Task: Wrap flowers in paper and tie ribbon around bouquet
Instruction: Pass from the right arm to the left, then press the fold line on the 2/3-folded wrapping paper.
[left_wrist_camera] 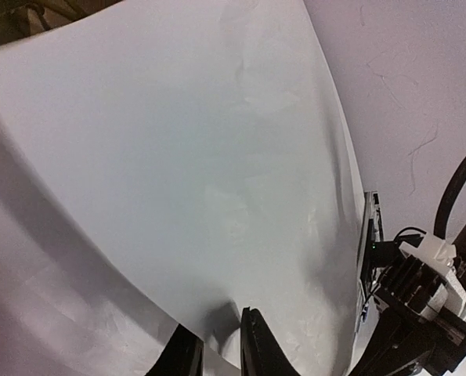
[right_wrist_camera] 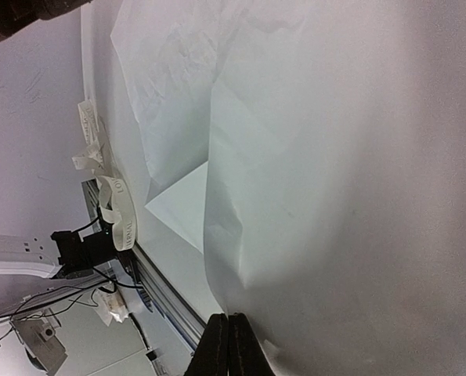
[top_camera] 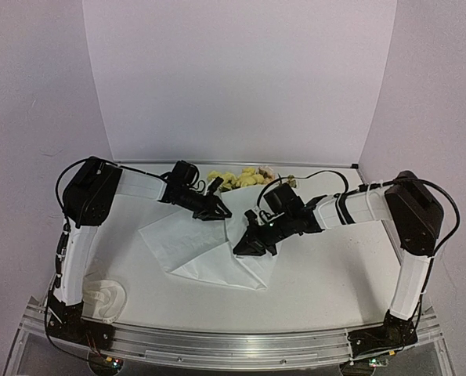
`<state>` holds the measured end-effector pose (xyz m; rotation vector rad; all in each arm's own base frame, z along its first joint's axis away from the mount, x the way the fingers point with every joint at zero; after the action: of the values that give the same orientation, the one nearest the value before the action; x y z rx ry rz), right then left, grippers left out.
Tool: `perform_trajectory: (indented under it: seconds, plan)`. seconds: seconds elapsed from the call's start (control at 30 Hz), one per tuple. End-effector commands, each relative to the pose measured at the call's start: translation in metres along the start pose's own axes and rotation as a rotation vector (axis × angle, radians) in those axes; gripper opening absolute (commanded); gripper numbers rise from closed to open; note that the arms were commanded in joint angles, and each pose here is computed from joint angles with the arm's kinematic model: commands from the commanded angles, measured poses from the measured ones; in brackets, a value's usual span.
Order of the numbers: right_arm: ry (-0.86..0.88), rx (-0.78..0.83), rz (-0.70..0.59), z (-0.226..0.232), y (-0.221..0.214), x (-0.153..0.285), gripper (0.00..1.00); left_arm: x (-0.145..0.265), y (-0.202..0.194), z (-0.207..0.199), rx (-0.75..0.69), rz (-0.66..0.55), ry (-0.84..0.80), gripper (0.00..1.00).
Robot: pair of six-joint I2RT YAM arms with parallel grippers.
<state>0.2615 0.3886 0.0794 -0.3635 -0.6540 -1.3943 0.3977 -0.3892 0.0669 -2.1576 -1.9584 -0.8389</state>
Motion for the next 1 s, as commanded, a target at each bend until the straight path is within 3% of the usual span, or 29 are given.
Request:
perform_trajectory:
  seconds: [0.0, 0.17, 0.27, 0.97]
  plan:
    - [0.030, 0.015, -0.017, 0.012, 0.010, 0.002, 0.09, 0.006, 0.023, -0.021, -0.087, -0.068, -0.027, 0.04]
    - [0.002, 0.005, -0.050, 0.003, 0.010, 0.015, 0.33, 0.010, 0.023, -0.019, -0.092, -0.087, 0.001, 0.00]
    - [-0.013, 0.007, -0.081, -0.001, 0.008, 0.028, 0.41, 0.012, 0.022, -0.019, -0.093, -0.094, 0.017, 0.00]
    - [-0.050, -0.128, -0.165, -0.059, -0.028, 0.013, 0.40, 0.029, 0.027, -0.012, -0.044, -0.181, 0.136, 0.00]
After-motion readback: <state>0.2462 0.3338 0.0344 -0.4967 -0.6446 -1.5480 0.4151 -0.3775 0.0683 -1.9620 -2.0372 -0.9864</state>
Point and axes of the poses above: each gripper's point midway between its finger pads, its own x axis back along the fingers, its own z axis along the line the jaws close on, y = z × x, the point moved 1 cm from there along x, back along the fingers, and after that the axes turned 8 degrees about x, right-handed, at the moved point
